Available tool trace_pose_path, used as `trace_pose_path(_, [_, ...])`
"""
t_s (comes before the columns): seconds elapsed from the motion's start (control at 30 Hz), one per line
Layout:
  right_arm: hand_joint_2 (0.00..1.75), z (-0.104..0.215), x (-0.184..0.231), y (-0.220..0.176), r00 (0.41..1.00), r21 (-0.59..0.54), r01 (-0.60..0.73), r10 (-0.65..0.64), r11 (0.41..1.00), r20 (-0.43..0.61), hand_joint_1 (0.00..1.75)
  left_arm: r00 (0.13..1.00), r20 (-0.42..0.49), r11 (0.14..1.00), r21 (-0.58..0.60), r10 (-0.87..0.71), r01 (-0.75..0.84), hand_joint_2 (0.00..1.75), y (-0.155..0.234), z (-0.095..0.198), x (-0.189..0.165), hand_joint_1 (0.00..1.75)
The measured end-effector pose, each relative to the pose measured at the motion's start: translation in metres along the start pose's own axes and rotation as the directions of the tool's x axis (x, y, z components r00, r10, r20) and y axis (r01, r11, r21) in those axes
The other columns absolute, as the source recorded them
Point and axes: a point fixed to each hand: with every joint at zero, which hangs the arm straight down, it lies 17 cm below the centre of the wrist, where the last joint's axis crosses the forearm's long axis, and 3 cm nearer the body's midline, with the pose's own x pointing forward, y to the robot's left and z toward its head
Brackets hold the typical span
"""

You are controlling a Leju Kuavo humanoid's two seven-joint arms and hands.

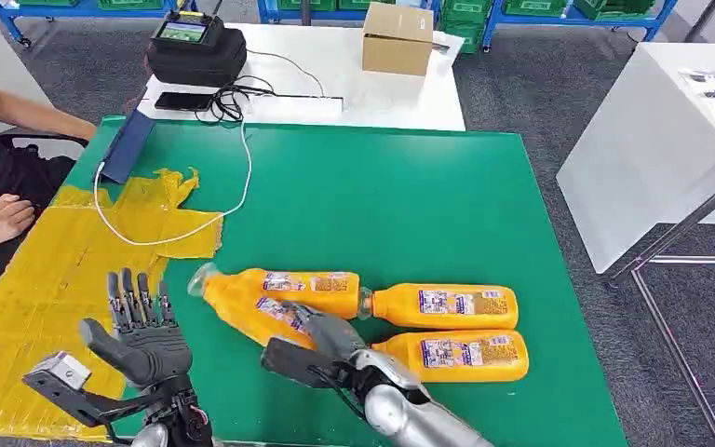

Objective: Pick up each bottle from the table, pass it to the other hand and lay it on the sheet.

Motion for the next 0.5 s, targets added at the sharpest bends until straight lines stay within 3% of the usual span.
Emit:
trace_pose_path(0.07, [1.75, 0.015, 0.014, -0.006, 0.988, -0.091, 0.152, -0.148, 0.984, 0.055, 1.75, 1.000, 0.003, 0.999, 0.036, -0.014, 0.014, 1.75, 0.010, 0.005, 0.004, 0.00])
trace_pose_path(0.13, [1.75, 0.027, 0.020, -0.003, 0.977, -0.113, 0.208, -0.200, 0.972, 0.075, 1.75, 1.000, 0.004, 0.999, 0.051, -0.015, 0.014, 1.75, 0.015, 0.007, 0.006, 0.00])
trace_pose_path(0.23, [1.75, 0.040, 0.026, -0.001, 0.961, -0.137, 0.267, -0.253, 0.954, 0.107, 1.75, 1.000, 0.008, 0.998, 0.065, -0.019, 0.018, 1.75, 0.018, 0.008, 0.009, 0.00])
trace_pose_path(0.4, [1.75, 0.062, 0.066, -0.029, 0.915, -0.225, 0.355, -0.288, 0.907, 0.282, 1.75, 1.000, -0.006, 0.997, 0.076, -0.007, 0.007, 1.75, 0.023, 0.013, 0.009, 0.00])
trace_pose_path(0.5, [1.75, 0.072, 0.084, -0.038, 0.897, -0.236, 0.374, -0.285, 0.897, 0.336, 1.75, 0.998, -0.046, 0.998, 0.030, 0.050, -0.049, 1.75, 0.015, 0.016, 0.004, 0.00])
